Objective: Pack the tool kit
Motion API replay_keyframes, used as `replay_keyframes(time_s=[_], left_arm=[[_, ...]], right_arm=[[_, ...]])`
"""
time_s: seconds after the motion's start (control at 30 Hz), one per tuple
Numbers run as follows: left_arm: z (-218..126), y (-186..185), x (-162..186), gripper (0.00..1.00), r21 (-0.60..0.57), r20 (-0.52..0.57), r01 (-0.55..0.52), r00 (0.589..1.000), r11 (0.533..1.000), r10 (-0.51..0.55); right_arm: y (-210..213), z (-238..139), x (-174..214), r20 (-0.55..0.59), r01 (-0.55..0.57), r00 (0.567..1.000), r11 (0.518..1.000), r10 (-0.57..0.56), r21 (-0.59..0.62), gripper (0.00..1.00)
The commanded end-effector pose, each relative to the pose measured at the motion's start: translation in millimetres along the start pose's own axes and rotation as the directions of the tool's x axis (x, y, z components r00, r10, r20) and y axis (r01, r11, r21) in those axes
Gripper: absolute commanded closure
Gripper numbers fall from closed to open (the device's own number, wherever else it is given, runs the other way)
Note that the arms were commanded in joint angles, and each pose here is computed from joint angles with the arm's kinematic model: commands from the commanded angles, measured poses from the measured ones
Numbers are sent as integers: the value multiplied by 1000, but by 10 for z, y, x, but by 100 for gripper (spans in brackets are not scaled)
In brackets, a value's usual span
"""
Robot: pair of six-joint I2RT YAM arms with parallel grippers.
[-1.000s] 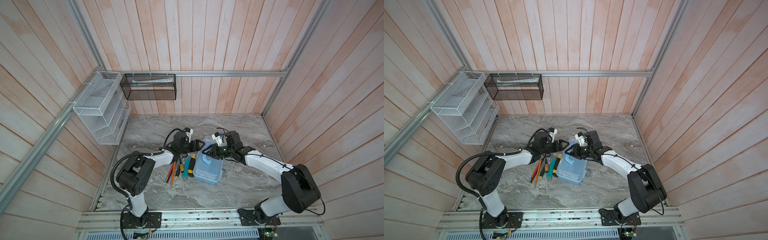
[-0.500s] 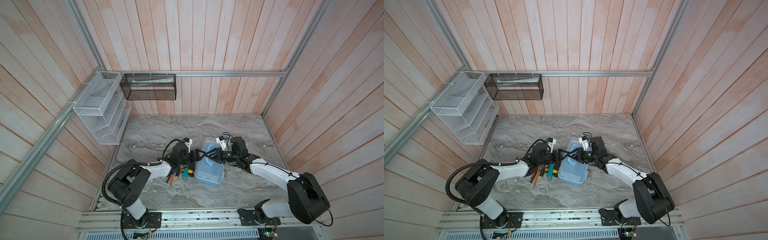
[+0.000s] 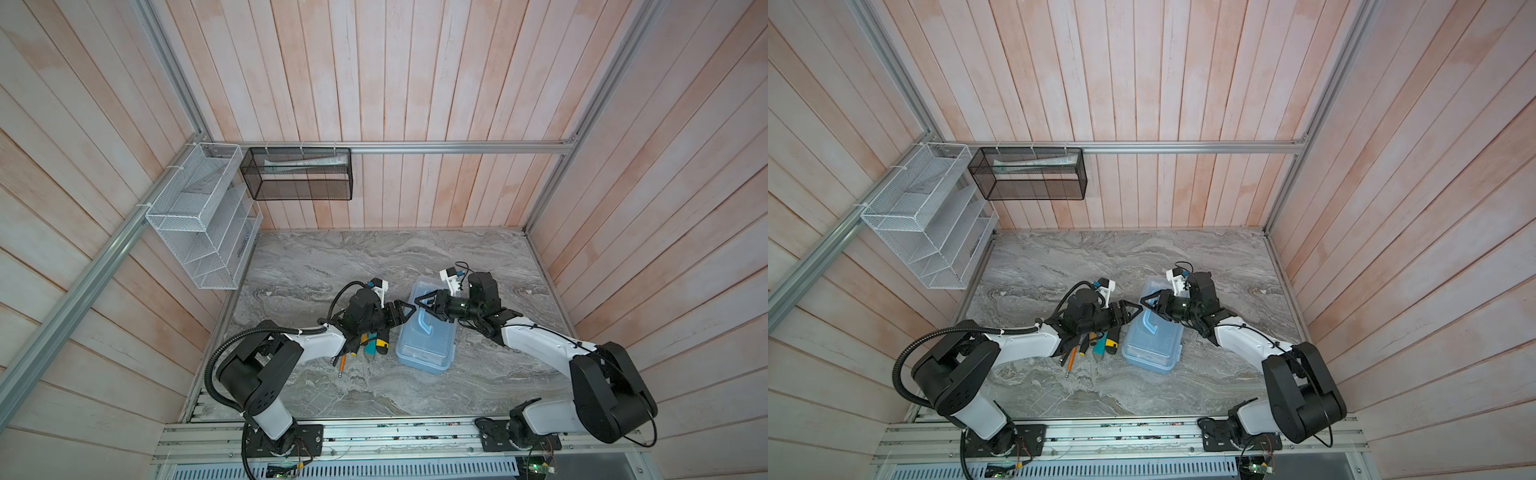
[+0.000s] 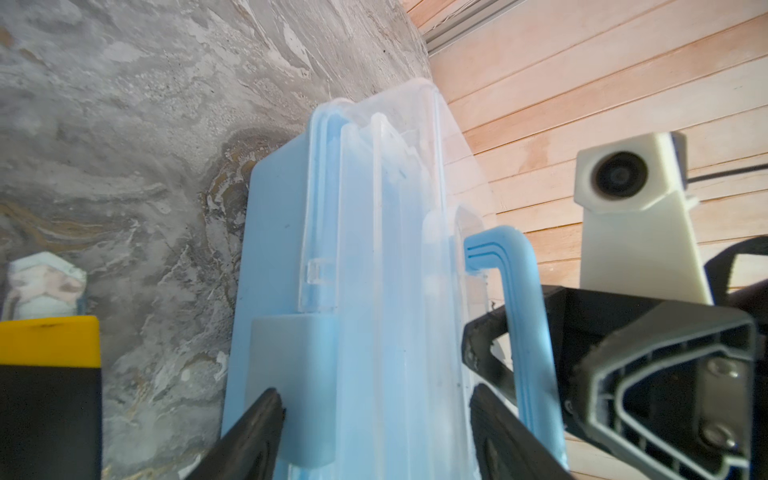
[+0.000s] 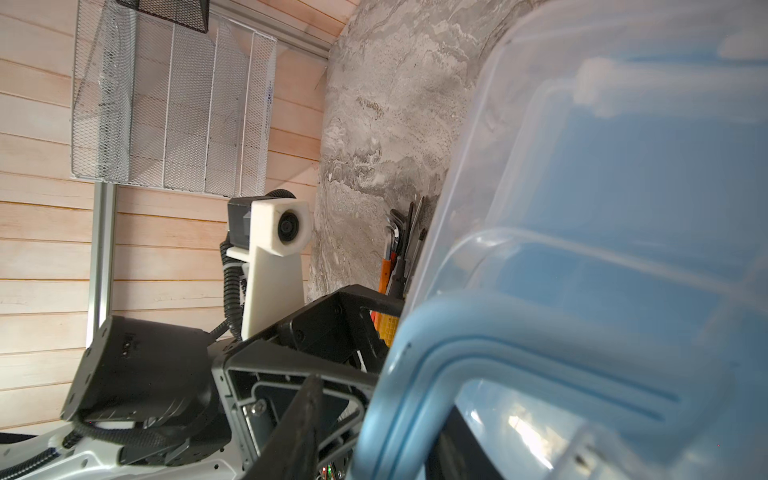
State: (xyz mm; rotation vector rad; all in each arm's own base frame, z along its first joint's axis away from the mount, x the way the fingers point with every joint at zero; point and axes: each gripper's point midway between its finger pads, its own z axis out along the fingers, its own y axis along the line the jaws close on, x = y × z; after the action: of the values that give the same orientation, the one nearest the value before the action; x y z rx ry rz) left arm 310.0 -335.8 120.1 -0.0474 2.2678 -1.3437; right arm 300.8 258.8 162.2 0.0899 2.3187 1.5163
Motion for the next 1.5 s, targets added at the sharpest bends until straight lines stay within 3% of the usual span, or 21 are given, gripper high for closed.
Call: replay_keyframes(time_s=[0.0,0.07,0.37,0.57,0.73,0.9,1.47], left_arm=[[-11,-132,44,27,43,2,-9,1000,999,9],[-18,-149,19,27,39,10,-27,1000,999,27],[-144,-216,-160,25,9,60,-114,992,993,114],[-468,-181,-369,23,7,134,-152,980,988,150],[-650,-293,-477,21,98,143,-197,973,975,182],[-603,-446,-398,22,235,84,-225,974,946,211],[-270,-305,-253,23,369,-34,-126,988,921,149]], right_arm=[[38,41,-27,-2,33,999,999,-33,-30,62],[54,47,-42,-5,52,999,998,-52,-28,66],[37,-6,-159,10,98,995,995,-98,-31,100],[114,-256,-387,76,108,992,981,-97,-161,100],[197,-428,-452,69,135,990,942,-120,-307,100],[231,-468,-331,-5,117,991,894,-133,-433,100],[-28,-365,-207,-60,81,992,915,-113,-396,100]])
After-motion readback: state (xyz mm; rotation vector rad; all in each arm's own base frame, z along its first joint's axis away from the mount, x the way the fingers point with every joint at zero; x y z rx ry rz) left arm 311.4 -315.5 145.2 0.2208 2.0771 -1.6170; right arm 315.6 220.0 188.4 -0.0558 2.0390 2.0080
